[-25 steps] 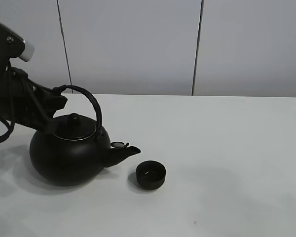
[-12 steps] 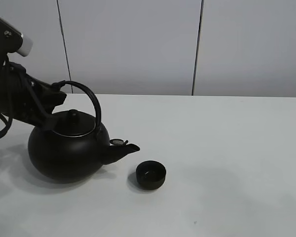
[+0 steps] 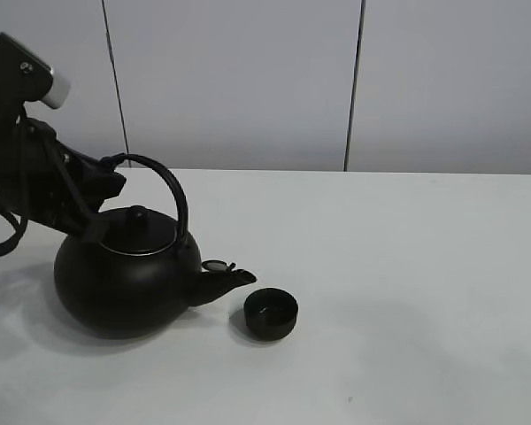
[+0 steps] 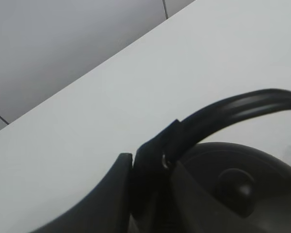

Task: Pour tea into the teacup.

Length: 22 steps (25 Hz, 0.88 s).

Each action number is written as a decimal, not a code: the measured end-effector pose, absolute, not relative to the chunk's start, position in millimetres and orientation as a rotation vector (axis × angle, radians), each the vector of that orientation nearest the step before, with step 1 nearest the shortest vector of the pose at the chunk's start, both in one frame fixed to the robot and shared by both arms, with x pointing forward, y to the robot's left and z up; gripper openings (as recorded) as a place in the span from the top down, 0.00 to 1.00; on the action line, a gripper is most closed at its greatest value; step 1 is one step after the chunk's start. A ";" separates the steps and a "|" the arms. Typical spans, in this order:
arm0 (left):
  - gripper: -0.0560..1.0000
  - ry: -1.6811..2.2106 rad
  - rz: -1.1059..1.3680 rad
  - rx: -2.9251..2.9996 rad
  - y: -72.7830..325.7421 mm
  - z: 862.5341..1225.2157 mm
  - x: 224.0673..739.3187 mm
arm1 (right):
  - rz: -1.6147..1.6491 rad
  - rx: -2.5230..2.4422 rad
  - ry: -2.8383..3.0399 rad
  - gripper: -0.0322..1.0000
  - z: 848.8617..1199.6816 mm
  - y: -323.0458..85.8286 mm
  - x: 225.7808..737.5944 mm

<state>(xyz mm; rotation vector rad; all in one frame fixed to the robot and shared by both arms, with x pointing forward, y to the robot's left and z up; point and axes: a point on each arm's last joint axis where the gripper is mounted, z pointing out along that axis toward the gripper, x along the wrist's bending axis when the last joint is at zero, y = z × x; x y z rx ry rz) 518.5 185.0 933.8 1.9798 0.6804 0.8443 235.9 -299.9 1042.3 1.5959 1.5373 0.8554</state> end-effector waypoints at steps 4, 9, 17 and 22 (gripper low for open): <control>0.82 0.681 0.841 1.987 184.3 933.4 518.2 | 0.855 1.596 1.537 0.43 1042.3 -299.9 235.9; 0.82 0.681 0.841 1.987 184.3 933.4 518.2 | 0.855 1.596 1.537 0.43 1042.3 -299.9 235.9; 0.82 0.675 0.853 2.004 183.7 936.0 522.6 | 0.855 1.596 1.537 0.43 1042.4 -299.9 235.9; 0.82 0.661 0.865 2.019 183.6 936.7 524.0 | 0.855 1.596 1.537 0.43 1042.4 -299.9 235.9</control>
